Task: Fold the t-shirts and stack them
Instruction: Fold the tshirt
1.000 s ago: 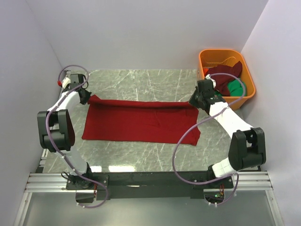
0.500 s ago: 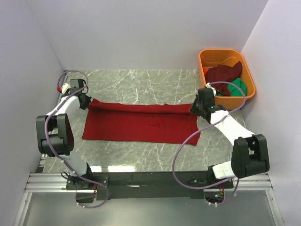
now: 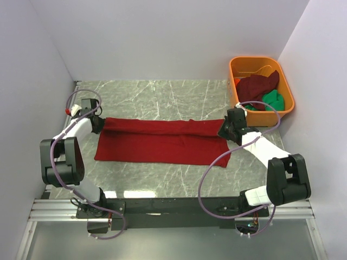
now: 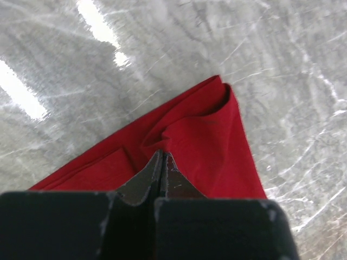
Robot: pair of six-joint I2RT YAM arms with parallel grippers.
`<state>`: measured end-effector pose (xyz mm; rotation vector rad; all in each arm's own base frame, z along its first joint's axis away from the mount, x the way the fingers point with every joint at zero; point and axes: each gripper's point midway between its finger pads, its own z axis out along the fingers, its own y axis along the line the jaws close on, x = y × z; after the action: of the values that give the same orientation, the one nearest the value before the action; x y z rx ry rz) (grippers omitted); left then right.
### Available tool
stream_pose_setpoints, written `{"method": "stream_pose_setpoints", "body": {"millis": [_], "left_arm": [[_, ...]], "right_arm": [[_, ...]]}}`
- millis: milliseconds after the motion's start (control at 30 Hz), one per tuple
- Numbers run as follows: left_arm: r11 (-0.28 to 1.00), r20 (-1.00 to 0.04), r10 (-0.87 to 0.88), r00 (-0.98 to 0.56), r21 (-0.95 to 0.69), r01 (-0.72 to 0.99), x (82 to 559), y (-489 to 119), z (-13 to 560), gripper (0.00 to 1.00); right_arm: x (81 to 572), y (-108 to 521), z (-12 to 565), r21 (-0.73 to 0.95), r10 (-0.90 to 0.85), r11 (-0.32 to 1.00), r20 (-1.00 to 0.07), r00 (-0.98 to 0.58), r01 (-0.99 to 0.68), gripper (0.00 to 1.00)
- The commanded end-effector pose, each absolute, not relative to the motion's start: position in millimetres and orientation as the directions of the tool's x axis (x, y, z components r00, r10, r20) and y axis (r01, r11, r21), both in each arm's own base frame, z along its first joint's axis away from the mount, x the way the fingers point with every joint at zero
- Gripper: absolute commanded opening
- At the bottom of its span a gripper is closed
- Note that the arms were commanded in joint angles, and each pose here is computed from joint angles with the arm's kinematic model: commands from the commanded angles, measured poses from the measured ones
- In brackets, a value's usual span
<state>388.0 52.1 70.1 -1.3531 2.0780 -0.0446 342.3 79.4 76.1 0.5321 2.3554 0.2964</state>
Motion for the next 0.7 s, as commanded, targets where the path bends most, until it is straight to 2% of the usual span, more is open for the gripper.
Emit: {"method": "stream_pose_setpoints", "body": {"millis": [0,33,67,133,167,200,233,267,367,467,667], "left_arm": [[0.439,-0.517,-0.834,-0.191,-0.413,-0.798,387.9,57.1,87.1,0.01],[0.437,-0.518,-0.834,-0.187,-0.415,-0.798,385.5,56.7,87.3,0.01],[0.427,-0.517,-0.838,-0.177,-0.418,-0.802,382.1,57.3,85.2,0.06],[0.42,-0.521,-0.838,-0.159,-0.432,-0.798,379.3,57.6,91.5,0.16],[0.42,-0.521,-0.838,-0.16,-0.43,-0.799,376.5,57.3,91.0,0.19],[0.421,-0.525,-0.837,-0.151,-0.443,-0.792,376.2,57.2,97.3,0.31],[0.418,-0.528,-0.837,-0.145,-0.444,-0.793,375.6,58.5,101.0,0.37],[0.418,-0.53,-0.836,-0.144,-0.444,-0.792,374.3,58.4,104.0,0.43],[0.433,-0.541,-0.831,-0.133,-0.477,-0.765,376.0,56.9,120.4,0.45],[0.486,-0.536,-0.826,-0.175,-0.519,-0.704,387.4,41.3,133.9,0.42],[0.699,-0.601,-0.703,-0.382,-0.48,-0.53,422.0,-50.7,150.0,0.47]], "right_arm": [[347.1,82.7,79.4,0.37,0.454,0.888,-0.604,-0.655,0.274,0.01],[346.4,81.6,78.3,0.367,0.455,0.887,-0.605,-0.653,0.279,0.02],[343.9,81.0,76.3,0.364,0.454,0.888,-0.603,-0.656,0.28,0.07],[341.9,78.6,77.9,0.36,0.453,0.889,-0.611,-0.649,0.283,0.2],[341.5,78.2,80.1,0.36,0.453,0.89,-0.616,-0.645,0.281,0.32],[339.3,77.4,80.8,0.358,0.451,0.891,-0.614,-0.648,0.28,0.39],[338.6,76.7,86.6,0.362,0.452,0.89,-0.623,-0.638,0.277,0.48],[339.0,76.6,91.8,0.364,0.45,0.891,-0.63,-0.633,0.27,0.51],[338.7,76.8,111.7,0.375,0.446,0.892,-0.653,-0.612,0.251,0.55],[353.8,76.1,130.5,0.371,0.44,0.896,-0.68,-0.587,0.243,0.55],[396.9,78.3,122.4,0.309,0.419,0.908,-0.659,-0.625,0.283,0.53]]}}
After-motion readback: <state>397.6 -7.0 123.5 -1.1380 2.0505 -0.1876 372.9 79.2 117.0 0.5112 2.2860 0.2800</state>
